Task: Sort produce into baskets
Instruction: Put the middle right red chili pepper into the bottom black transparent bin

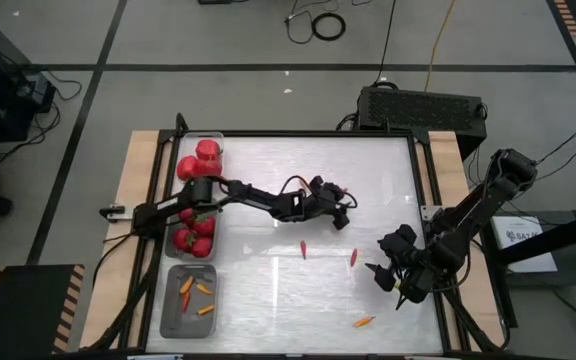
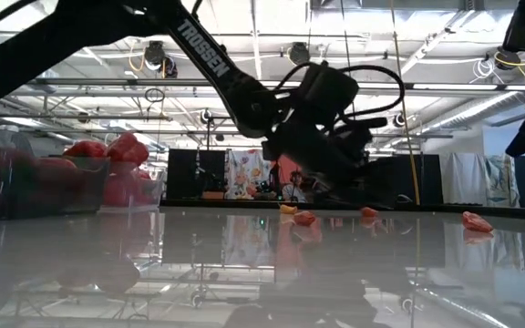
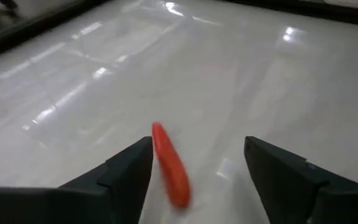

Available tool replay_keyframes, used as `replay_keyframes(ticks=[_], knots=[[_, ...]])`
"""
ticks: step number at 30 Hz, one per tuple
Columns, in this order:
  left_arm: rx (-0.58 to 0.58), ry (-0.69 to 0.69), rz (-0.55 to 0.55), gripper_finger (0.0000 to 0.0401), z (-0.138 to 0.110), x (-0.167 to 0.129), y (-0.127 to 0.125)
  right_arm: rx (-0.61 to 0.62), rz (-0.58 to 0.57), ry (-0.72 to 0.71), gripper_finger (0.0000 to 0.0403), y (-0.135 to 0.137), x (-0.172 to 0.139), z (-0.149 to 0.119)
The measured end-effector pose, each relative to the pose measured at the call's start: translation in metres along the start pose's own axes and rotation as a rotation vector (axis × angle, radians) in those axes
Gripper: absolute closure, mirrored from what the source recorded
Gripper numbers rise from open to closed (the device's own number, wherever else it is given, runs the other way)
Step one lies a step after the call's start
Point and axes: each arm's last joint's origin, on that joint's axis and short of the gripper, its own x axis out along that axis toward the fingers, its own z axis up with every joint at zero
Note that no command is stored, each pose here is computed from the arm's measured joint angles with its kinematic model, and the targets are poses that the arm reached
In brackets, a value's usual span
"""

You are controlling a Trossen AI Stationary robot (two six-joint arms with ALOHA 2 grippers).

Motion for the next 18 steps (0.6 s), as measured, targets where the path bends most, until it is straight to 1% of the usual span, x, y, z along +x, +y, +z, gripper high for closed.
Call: replay_keyframes(ticks=[3,9,11,13,15,18], knots=[[0.001,0.000,0.028,0.0131,-0.0017,0.0027,0.0010,-0.007,0.002,0.018,0.0019,0.0000,0.0000,-0.0006],[0.010,0.070,0.050,0.0136,-0.0083,0.0030,0.0040,-0.028,0.003,0.020,0.0019,0.0000,0.0000,-0.0007],[0.004,0.079,0.023,0.0141,-0.0086,0.0031,0.0037,-0.034,0.003,0.020,0.0019,0.0001,0.0000,-0.0006],[-0.002,0.089,-0.024,0.0148,-0.0084,0.0043,0.0053,-0.034,0.003,0.018,0.0019,0.0001,0.0000,-0.0006],[-0.010,0.094,-0.030,0.0162,-0.0083,0.0046,0.0064,-0.033,0.003,0.016,0.0019,0.0001,0.0000,-0.0005],[-0.027,0.100,-0.034,0.0197,-0.0087,0.0047,0.0069,-0.018,0.004,0.012,0.0019,0.0003,0.0000,-0.0004]])
